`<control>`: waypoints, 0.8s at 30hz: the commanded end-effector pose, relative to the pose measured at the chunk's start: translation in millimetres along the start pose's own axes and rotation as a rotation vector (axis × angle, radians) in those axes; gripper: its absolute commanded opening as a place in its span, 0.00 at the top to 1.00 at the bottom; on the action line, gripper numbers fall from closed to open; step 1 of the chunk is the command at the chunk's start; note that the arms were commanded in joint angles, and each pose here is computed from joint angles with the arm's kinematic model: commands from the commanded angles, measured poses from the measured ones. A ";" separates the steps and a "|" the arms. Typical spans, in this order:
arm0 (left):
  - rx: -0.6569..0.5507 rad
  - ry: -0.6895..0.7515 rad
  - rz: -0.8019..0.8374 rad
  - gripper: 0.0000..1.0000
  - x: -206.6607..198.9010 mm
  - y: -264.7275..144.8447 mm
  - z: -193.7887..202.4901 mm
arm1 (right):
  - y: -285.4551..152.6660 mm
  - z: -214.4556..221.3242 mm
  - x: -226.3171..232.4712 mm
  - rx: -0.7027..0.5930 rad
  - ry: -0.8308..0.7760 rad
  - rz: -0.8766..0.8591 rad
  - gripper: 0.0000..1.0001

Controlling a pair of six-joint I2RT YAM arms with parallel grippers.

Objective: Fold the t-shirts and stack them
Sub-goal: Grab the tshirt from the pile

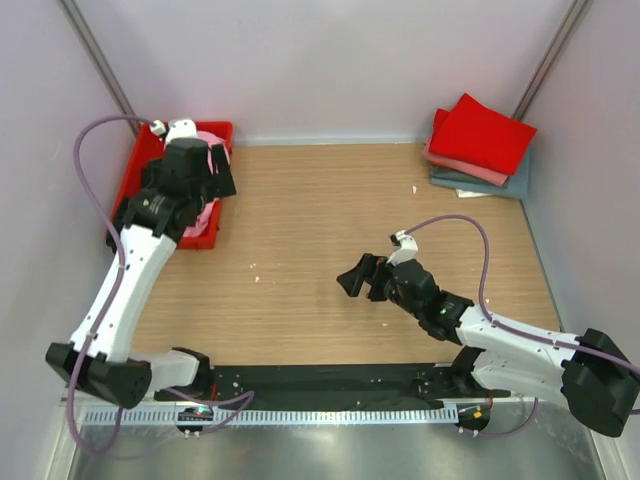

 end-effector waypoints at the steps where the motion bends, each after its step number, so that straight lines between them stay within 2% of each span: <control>1: 0.046 -0.096 -0.043 0.00 13.4 28.7 -19.6 | -0.5 -10.6 26.9 -0.014 -0.016 -0.126 0.00; 3: 0.072 -0.183 -0.030 0.00 27.0 45.3 -31.0 | -0.6 -8.0 24.2 0.013 -0.028 -0.096 0.00; 4: 0.109 -0.196 -0.025 0.00 25.7 61.3 -29.3 | -1.0 -8.6 23.2 0.012 -0.025 -0.085 0.00; 6: 0.087 -0.222 -0.085 0.00 38.9 74.2 -40.2 | -5.3 -7.4 22.8 0.021 -0.025 -0.095 0.00; 13: 0.183 -0.296 -0.162 0.00 64.8 147.8 -43.2 | -20.3 -2.8 12.9 0.059 -0.054 -0.066 0.00; 20: 0.287 -0.290 -0.192 0.05 65.8 222.3 -26.5 | -36.4 4.9 -1.9 0.099 -0.065 -0.025 0.01; 24: 0.291 -0.284 -0.148 0.07 57.9 244.0 -22.6 | -44.5 7.1 -8.1 0.100 -0.063 -0.015 0.01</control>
Point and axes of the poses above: each gripper's point midway between its finger pads, its own y axis out along the fingers, its own x axis along the line the jaws close on, z = x × y, the point moved 7 cm from there along -y, back along the fingers, and after that the axes turned 10 degrees about y, right-handed, at the moved point
